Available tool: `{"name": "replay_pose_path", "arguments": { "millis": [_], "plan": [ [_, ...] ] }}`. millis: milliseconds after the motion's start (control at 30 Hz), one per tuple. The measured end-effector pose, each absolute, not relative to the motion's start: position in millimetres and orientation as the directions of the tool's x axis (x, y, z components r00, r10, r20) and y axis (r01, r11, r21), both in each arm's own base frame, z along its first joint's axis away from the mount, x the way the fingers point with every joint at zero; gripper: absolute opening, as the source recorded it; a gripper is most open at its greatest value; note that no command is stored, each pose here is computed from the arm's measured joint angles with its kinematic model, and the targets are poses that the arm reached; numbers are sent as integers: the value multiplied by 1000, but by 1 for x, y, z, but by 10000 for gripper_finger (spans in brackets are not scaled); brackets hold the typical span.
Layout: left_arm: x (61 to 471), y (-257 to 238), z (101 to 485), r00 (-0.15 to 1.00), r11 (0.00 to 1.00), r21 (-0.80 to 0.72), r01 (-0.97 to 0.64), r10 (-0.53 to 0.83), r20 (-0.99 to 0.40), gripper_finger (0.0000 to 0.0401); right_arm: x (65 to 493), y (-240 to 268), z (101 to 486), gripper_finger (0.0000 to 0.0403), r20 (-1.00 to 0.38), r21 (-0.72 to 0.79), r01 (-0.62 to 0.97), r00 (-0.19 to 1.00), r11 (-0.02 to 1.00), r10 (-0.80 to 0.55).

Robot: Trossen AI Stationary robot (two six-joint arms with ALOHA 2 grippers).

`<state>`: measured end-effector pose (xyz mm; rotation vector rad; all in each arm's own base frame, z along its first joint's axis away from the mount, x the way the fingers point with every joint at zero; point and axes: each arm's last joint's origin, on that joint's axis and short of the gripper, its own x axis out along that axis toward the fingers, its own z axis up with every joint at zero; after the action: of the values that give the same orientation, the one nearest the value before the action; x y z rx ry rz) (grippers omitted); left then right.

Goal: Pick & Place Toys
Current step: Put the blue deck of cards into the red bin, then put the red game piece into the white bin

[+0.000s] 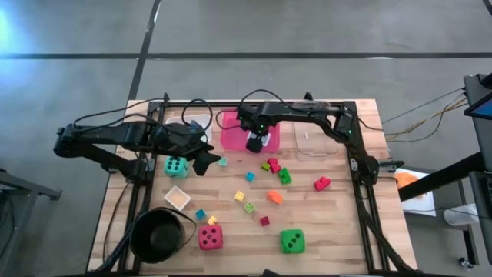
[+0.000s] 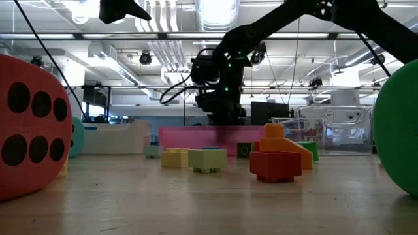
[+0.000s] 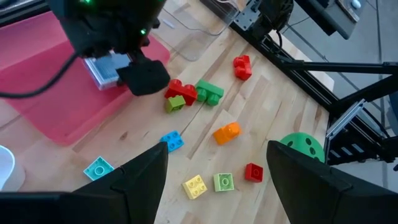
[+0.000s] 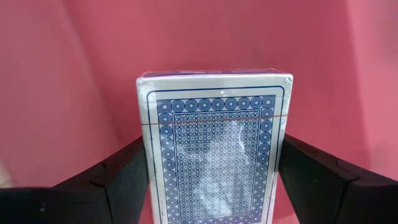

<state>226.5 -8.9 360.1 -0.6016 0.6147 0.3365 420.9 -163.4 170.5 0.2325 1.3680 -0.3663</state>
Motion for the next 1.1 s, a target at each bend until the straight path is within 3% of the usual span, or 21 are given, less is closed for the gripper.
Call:
{"name": "replay_pose_path", "arguments": {
  "millis": [667,733,867,1100],
  "plan": [
    [226,-9,360,771,764,-436,-475,122,-625,277,421,-161,169,293,-981,-55,354,153,934,-116],
    [226,-9,360,771,764,-436,-475,122,-625,277,420,-161,169,309,-983,-53,353,148,934,-112],
    [227,-9,360,771,764,-436,-475,122,-625,277,419,-161,169,381,-985,-52,361,134,931,-107],
    [227,-9,360,771,764,-436,-475,122,-625,277,419,-160,169,359,-986,-54,348,131,936,-105]
  ]
}}
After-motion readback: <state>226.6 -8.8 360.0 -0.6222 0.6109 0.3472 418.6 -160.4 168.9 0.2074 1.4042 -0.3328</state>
